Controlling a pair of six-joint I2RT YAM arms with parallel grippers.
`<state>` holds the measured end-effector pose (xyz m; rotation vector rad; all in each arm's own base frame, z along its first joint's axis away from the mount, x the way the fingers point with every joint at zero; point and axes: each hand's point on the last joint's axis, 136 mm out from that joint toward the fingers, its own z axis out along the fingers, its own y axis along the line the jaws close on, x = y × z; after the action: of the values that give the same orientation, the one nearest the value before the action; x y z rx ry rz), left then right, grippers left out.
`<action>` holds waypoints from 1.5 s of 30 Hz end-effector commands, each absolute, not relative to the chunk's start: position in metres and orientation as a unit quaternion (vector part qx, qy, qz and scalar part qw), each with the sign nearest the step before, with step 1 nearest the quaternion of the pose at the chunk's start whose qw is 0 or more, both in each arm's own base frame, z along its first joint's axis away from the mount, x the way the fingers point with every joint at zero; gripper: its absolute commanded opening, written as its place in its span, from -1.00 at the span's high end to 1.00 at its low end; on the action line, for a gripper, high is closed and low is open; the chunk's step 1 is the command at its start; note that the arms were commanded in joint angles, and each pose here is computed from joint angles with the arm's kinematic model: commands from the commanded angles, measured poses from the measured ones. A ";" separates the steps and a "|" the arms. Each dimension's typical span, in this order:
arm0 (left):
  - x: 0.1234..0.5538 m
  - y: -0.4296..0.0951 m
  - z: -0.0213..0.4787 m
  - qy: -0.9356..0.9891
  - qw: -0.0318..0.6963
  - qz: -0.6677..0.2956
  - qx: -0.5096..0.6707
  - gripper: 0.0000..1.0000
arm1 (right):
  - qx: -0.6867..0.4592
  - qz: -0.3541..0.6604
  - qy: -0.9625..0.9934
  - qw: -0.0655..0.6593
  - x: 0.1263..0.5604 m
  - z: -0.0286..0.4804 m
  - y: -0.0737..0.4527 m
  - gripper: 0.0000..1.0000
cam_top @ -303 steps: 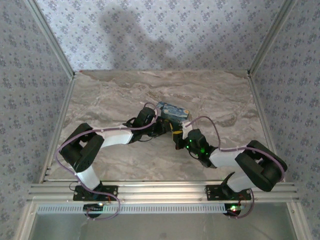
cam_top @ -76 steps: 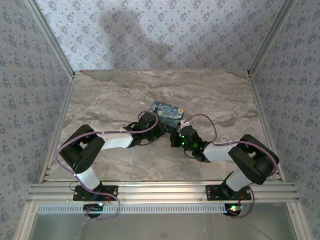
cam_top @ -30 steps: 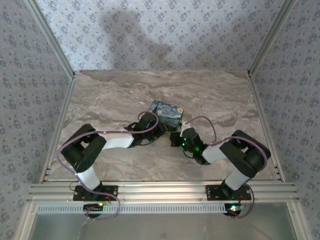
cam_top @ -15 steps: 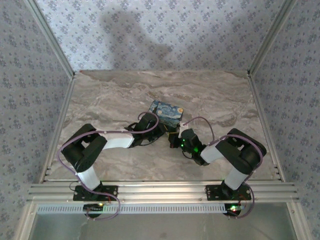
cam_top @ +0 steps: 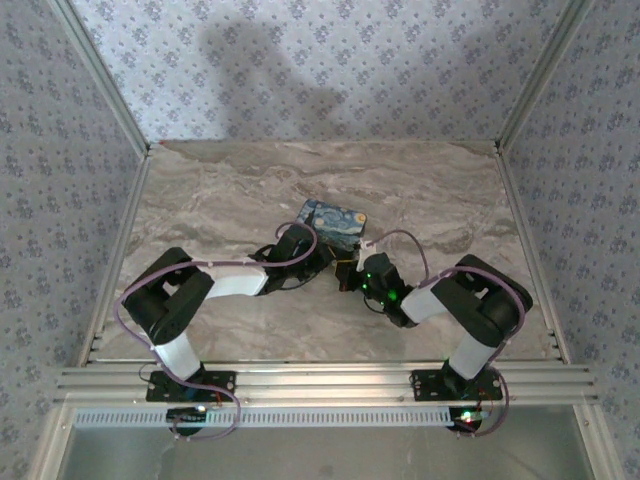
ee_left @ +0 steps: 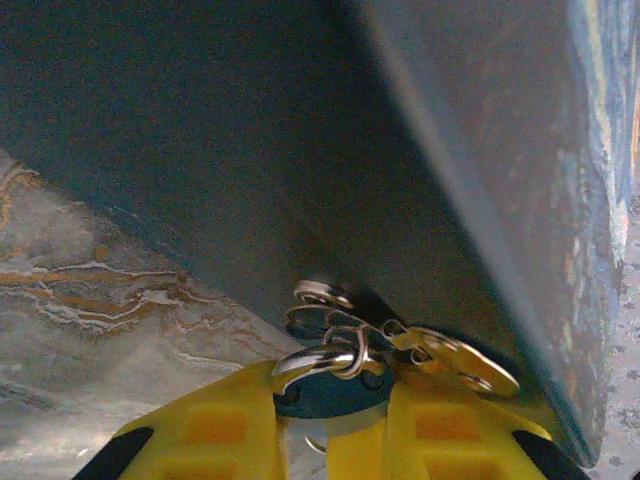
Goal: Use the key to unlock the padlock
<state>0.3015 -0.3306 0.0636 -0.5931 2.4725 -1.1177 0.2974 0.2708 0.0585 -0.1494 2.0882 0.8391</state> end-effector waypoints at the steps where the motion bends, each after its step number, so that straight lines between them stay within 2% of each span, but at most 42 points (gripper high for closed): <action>1: 0.285 -0.347 0.056 0.879 0.140 -0.411 -0.197 0.65 | -0.072 0.403 0.779 0.474 0.311 0.112 0.299 1.00; 11: 0.287 -0.341 0.033 0.882 0.133 -0.401 -0.207 0.62 | -0.026 0.371 0.821 0.433 0.307 0.061 0.277 1.00; 17: 0.289 -0.331 0.029 0.881 0.141 -0.398 -0.213 0.44 | -0.003 0.351 0.844 0.406 0.301 0.035 0.267 1.00; 28: 0.291 -0.291 0.060 0.878 0.199 -0.384 -0.205 -0.30 | 0.010 0.351 0.855 0.381 0.298 0.028 0.269 1.00; 31: 0.294 -0.280 0.074 0.870 0.222 -0.392 -0.197 -0.40 | 0.021 0.360 0.857 0.367 0.297 0.031 0.271 1.00; 37: 0.297 -0.273 0.086 0.845 0.234 -0.443 -0.188 -0.41 | 0.029 0.377 0.852 0.362 0.296 0.050 0.276 1.00; 45: 0.300 -0.293 0.087 0.832 0.212 -0.485 -0.168 -0.24 | 0.046 0.401 0.852 0.332 0.297 0.059 0.286 1.00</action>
<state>0.2963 -0.2802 0.0758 -0.5185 2.3519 -1.2463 0.2978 0.2793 0.0520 0.0888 2.2083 0.9949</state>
